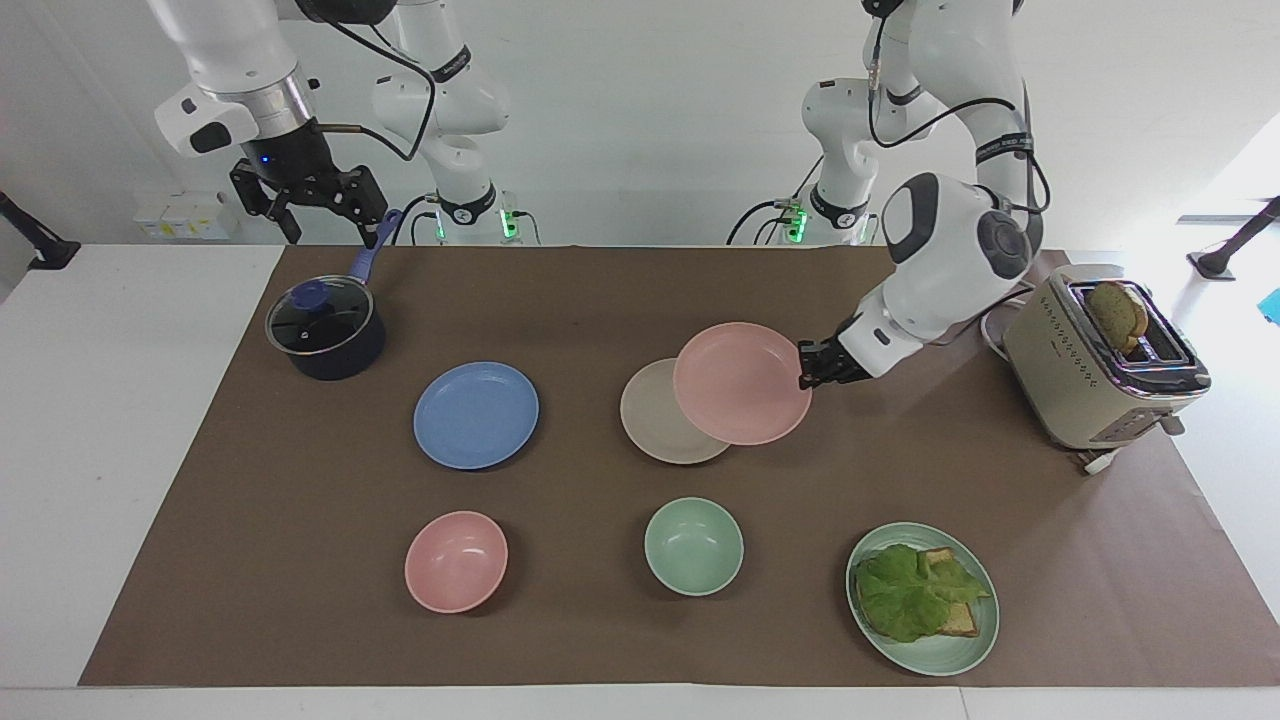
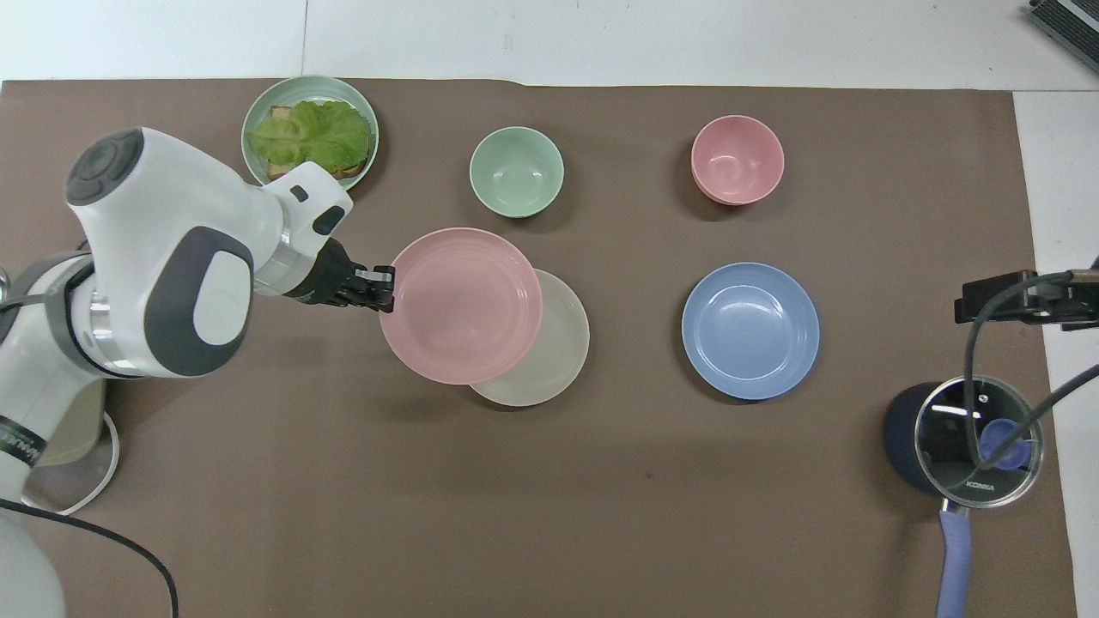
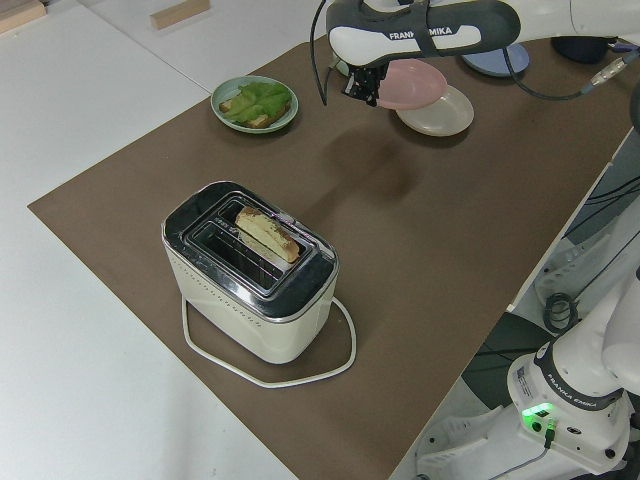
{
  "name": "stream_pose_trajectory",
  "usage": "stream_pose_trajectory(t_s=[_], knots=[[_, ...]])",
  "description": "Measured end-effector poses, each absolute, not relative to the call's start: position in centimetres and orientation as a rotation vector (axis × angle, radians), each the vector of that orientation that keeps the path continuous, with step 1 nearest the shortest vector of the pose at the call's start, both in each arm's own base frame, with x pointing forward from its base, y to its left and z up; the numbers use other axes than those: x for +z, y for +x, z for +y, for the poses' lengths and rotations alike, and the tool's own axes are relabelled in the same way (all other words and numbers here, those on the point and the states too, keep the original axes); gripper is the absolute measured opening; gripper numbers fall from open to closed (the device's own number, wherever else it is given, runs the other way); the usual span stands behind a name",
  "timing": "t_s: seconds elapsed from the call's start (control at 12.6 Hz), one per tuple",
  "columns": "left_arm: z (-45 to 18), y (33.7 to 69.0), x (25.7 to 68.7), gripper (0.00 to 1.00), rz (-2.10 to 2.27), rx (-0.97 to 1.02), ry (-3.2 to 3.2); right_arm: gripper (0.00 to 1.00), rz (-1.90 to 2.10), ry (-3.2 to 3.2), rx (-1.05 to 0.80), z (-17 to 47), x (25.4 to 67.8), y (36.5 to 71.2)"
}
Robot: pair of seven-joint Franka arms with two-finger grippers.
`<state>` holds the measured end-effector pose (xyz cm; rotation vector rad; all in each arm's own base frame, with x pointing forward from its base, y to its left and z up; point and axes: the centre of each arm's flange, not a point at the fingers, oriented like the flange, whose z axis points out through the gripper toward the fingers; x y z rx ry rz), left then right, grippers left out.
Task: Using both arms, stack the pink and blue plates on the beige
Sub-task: 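Carry the pink plate with the left gripper onto the beige plate, then release the pink plate with the left gripper while the right gripper grasps the blue plate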
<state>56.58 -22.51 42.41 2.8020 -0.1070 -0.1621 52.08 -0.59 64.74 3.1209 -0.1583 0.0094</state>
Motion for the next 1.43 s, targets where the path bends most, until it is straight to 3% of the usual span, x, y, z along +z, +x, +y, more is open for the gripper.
stream_pose_trajectory(t_s=[0.24, 0.48, 0.95, 1.19, 1.43], knots=[[-27.4, 54.1, 41.2, 0.05, -0.126, -0.152, 2.812, 1.00, -0.161, 3.122, 0.009, -0.8, 64.7, 52.1], [-27.3, 53.2, 37.1, 0.05, -0.093, -0.103, 2.828, 1.00, -0.134, 3.123, -0.005, 0.2, 63.7, 52.2], [-26.3, 53.2, 35.9, 0.06, -0.065, -0.096, 2.837, 1.00, -0.068, 3.164, -0.051, 1.1, 53.2, 54.3], [-26.3, 53.3, 36.0, 0.39, -0.066, -0.094, 2.837, 1.00, 0.010, 3.163, -0.085, 2.2, 46.6, 56.2], [-26.2, 53.4, 36.1, 0.75, -0.062, -0.085, 2.836, 1.00, 0.049, 3.162, -0.068, 2.8, 42.6, 56.9]])
